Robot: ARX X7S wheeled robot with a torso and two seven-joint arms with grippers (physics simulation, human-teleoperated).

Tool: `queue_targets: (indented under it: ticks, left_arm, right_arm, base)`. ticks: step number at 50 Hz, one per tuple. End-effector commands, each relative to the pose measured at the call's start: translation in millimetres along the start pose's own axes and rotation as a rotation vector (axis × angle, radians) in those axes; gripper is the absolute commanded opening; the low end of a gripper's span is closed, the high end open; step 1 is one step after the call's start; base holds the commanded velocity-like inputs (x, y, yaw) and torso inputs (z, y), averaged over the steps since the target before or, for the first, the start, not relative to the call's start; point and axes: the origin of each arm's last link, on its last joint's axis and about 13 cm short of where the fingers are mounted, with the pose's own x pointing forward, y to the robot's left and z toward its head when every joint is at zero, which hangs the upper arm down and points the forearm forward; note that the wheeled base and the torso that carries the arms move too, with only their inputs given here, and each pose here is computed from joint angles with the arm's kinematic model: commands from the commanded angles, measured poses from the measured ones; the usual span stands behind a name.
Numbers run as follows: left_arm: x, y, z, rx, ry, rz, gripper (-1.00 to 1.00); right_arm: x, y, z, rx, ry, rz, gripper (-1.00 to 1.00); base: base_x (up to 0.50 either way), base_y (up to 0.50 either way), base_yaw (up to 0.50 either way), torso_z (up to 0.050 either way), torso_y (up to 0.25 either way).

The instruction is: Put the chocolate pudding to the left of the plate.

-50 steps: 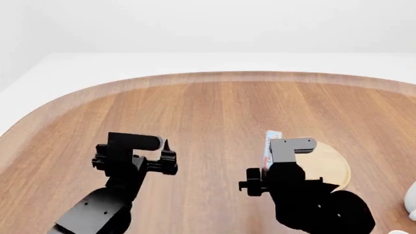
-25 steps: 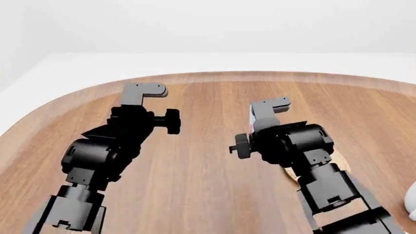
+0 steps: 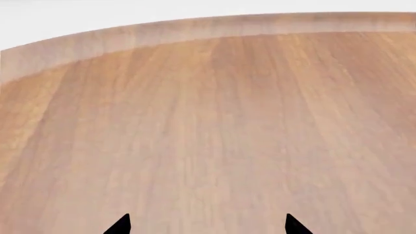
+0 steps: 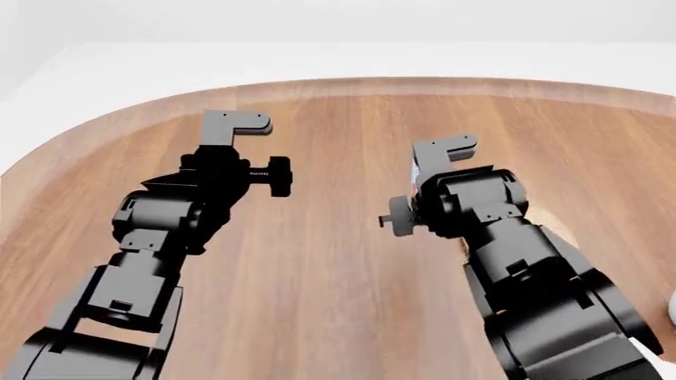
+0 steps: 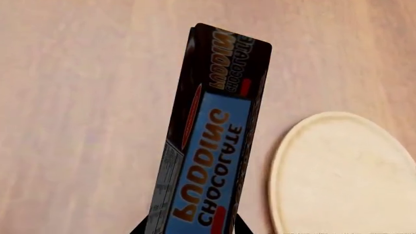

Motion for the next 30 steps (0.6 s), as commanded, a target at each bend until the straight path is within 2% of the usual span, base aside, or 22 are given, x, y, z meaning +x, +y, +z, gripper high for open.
queue_targets:
  ticks: [1,20,30]
  left_arm:
    - [-2.0,0.1,4.7,0.007,-0.007,0.005,1.00]
    - [-7.9,-1.5,9.5,0.011,-0.023,-0.001,1.00]
    - [-10.8,-0.7,10.8,-0.006,-0.025,-0.016,1.00]
  right_arm:
    - [-1.4,-4.5,3.3,-0.014,0.001,0.001,-1.00]
    - [-6.5,-9.2,9.6,-0.002,-0.008,0.029,-1.00]
    - [-7.9,-10.8,10.4,0.004,-0.005,0.033,-1.00]
  base:
    - [0.00,0.00,0.00,0.000,-0.250]
    - [0.00,0.00,0.00,0.000,-0.250]
    - [0.00,0.00,0.00,0.000,-0.004]
